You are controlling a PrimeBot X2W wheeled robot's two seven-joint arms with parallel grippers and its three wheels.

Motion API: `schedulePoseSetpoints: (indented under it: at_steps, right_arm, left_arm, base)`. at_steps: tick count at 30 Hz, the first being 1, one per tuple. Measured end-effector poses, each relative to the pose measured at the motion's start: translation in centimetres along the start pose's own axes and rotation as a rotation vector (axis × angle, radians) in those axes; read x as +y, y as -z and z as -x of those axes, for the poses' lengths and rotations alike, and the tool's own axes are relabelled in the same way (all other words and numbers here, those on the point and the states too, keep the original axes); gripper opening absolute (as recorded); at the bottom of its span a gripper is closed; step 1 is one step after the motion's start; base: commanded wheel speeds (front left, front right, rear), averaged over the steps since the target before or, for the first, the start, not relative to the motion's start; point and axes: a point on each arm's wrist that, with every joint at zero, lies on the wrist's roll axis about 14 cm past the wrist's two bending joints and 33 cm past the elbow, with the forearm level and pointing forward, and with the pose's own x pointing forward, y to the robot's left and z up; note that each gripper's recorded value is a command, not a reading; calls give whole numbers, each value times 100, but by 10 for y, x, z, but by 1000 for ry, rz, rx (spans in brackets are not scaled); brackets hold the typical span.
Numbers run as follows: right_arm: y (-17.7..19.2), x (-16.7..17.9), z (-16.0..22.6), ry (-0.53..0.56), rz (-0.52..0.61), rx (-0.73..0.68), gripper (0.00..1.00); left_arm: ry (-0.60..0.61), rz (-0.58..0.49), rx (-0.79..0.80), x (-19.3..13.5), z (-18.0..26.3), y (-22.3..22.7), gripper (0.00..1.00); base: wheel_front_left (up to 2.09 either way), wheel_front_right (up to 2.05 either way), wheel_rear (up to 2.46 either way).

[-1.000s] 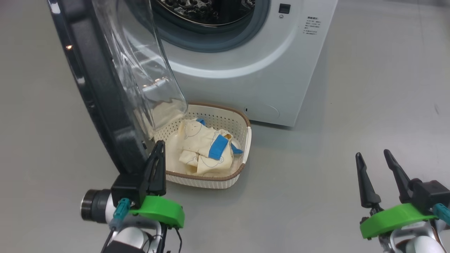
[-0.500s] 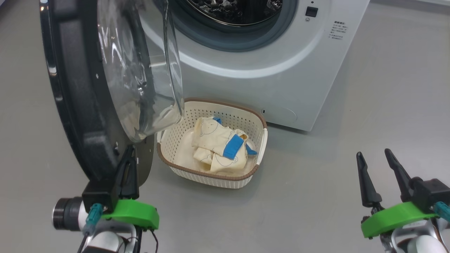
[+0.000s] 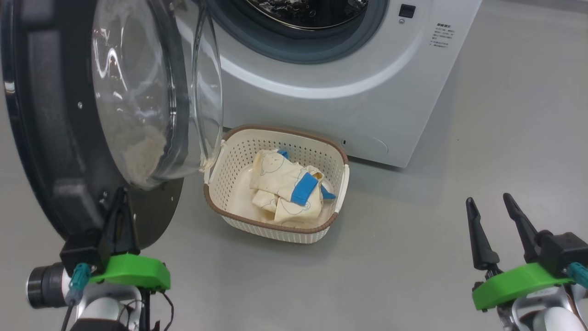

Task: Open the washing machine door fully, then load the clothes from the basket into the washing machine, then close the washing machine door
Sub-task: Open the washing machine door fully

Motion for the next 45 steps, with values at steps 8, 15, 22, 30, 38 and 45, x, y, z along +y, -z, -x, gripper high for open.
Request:
schedulePoseSetpoints:
  at_steps: [8,15,22,30,38,45]
  right_arm:
    - [3,-1,-1,1,-4,8,100]
    - [8,0,-2,-1,-8,20,100]
    - [12,0,-6,-5,-12,28,100]
    - [15,-1,-10,-5,-10,38,100]
    - [19,-4,-15,2,-8,50,100]
    - [21,-7,-17,7,-11,52,100]
  left_arm:
    - [-76,-1,14,26,-4,6,0]
    - [-134,5,39,45,-8,14,0]
    - [-203,-4,44,68,-17,14,0]
    - [-263,-12,50,85,-29,15,0]
    - [-326,-35,55,104,-44,16,0]
    - [-376,-49,63,120,-55,17,0]
  base:
    - [0,0,0]
    - [0,0,0]
    - [0,0,0]
    - [0,0,0]
    - [0,0,0]
    - [0,0,0]
